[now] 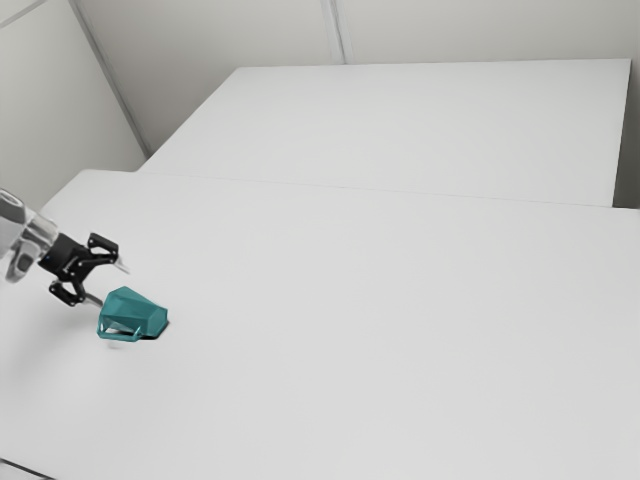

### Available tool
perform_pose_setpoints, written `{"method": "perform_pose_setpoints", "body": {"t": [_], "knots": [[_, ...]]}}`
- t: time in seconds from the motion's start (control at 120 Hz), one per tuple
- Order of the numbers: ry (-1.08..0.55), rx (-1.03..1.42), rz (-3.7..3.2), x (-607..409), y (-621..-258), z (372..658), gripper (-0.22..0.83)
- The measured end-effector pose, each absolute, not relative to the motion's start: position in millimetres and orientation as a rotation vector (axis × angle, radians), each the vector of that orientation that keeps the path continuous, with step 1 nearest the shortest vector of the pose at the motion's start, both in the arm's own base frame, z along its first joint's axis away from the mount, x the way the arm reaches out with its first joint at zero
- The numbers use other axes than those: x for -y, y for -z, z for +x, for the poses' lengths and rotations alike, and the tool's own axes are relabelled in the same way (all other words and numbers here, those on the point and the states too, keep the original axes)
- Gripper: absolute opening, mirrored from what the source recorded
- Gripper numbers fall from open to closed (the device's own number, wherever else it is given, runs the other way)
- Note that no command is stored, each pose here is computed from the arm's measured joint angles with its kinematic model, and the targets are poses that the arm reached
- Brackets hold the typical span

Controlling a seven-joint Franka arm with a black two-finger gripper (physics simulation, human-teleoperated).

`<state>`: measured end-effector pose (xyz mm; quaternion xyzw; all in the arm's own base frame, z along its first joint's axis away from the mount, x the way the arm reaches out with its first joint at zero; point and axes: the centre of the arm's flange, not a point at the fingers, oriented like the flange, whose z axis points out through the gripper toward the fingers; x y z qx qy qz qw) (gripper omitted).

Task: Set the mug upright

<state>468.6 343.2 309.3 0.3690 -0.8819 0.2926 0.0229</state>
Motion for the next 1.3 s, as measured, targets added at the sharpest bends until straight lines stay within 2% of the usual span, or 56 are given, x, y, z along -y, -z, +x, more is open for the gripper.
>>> {"method": "perform_pose_setpoints", "body": {"t": [0.442, 0.492, 0.642, 0.775, 0.917, 1.108, 1.183, 1.3], "knots": [[-1.017, 2.618, 1.084, -315, -292, 466, 0.61], [-1.015, 2.617, 1.078, -314, -292, 466, 0.54], [-0.999, 2.63, 1.06, -312, -295, 468, 0.16], [-0.997, 2.666, 1.019, -302, -307, 480, -0.03], [-1.002, 2.702, 0.964, -287, -321, 492, -0.11], [-1.003, 2.752, 0.878, -260, -342, 507, -0.14], [-0.979, 2.771, 0.843, -252, -348, 509, -0.15], [-0.858, 2.874, 0.681, -216, -381, 519, -0.16]]}}
